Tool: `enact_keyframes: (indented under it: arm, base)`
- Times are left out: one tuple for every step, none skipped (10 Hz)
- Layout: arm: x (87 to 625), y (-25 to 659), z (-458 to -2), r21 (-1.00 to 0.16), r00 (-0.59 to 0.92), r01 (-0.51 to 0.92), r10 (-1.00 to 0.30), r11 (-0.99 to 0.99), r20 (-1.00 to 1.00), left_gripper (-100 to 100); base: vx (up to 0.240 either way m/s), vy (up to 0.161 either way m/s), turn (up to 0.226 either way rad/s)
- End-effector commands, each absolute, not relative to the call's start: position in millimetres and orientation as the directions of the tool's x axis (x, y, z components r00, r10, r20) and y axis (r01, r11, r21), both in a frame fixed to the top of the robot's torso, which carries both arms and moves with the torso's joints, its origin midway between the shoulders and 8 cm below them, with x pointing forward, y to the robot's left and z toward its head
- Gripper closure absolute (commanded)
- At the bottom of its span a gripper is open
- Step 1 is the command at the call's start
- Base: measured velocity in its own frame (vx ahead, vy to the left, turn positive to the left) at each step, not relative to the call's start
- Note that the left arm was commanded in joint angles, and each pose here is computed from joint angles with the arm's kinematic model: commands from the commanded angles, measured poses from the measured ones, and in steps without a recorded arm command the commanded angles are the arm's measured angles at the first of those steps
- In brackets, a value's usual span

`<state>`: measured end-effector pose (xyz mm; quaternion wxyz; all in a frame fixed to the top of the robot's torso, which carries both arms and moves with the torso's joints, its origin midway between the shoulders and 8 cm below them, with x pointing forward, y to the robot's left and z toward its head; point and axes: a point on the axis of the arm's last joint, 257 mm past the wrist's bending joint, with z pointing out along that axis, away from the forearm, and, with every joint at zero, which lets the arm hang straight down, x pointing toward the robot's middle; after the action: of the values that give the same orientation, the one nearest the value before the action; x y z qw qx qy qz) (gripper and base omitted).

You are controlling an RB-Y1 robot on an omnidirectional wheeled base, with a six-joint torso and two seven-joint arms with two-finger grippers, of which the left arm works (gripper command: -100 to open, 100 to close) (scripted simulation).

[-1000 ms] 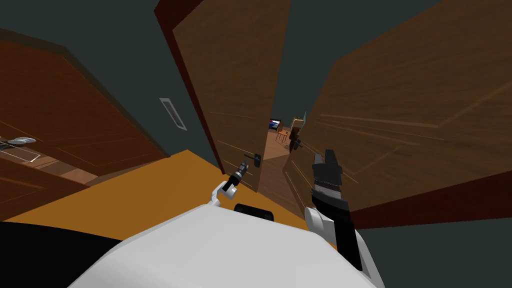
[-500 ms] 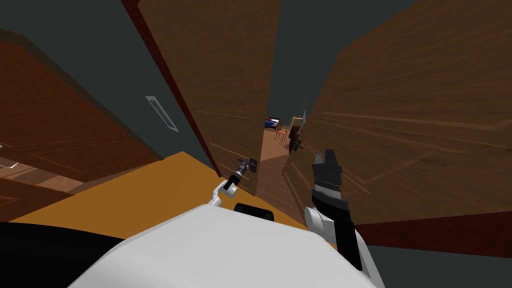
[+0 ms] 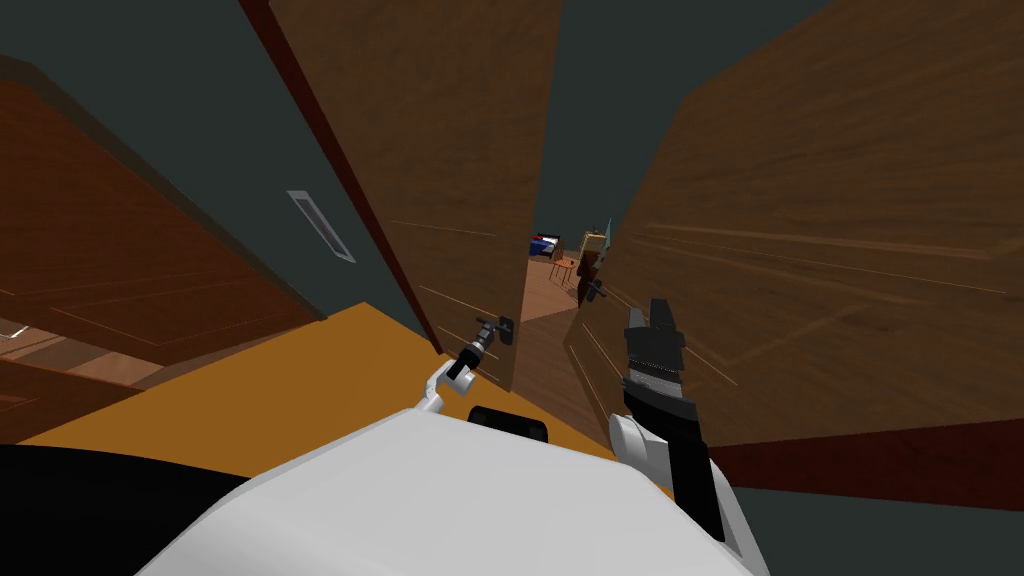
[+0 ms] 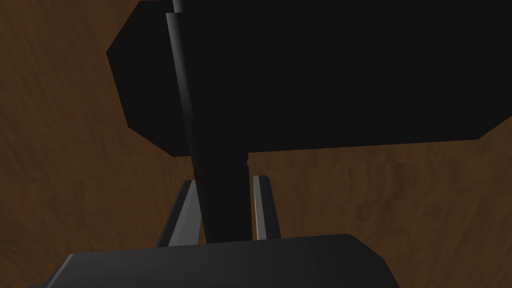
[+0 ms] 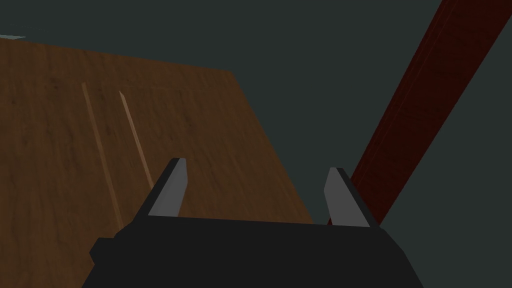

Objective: Push the door open

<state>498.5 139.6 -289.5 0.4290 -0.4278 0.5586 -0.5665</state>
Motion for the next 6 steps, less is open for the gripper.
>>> enact_keyframes:
  arm:
    - [496.8, 139.9, -291.9, -1.0, -0.265, 0.003, -0.964, -0.009, 0.008, 100]
    - [501.7, 145.9, -289.2, -1.0, -0.252, 0.009, -0.968, -0.006, 0.003, 100]
    - [502.5, 147.5, -289.2, -1.0, -0.248, 0.01, -0.969, -0.005, 0.002, 100]
    - [504.7, 151.9, -289.0, -1.0, -0.238, 0.011, -0.971, -0.003, 0.001, 100]
    - [505.7, 154.1, -288.9, -1.0, -0.233, 0.011, -0.973, -0.002, 0.0, 100]
    - [508.3, 159.6, -288.6, -1.0, -0.22, 0.012, -0.975, 0.0, -0.002, 100]
  base:
    - [0.0, 0.0, 0.0]
    - [0.114, -0.051, 0.035]
    - [0.145, -0.073, 0.054]
    - [0.156, -0.091, 0.046]
    - [0.16, -0.081, 0.035]
    - [0.168, -0.092, 0.055]
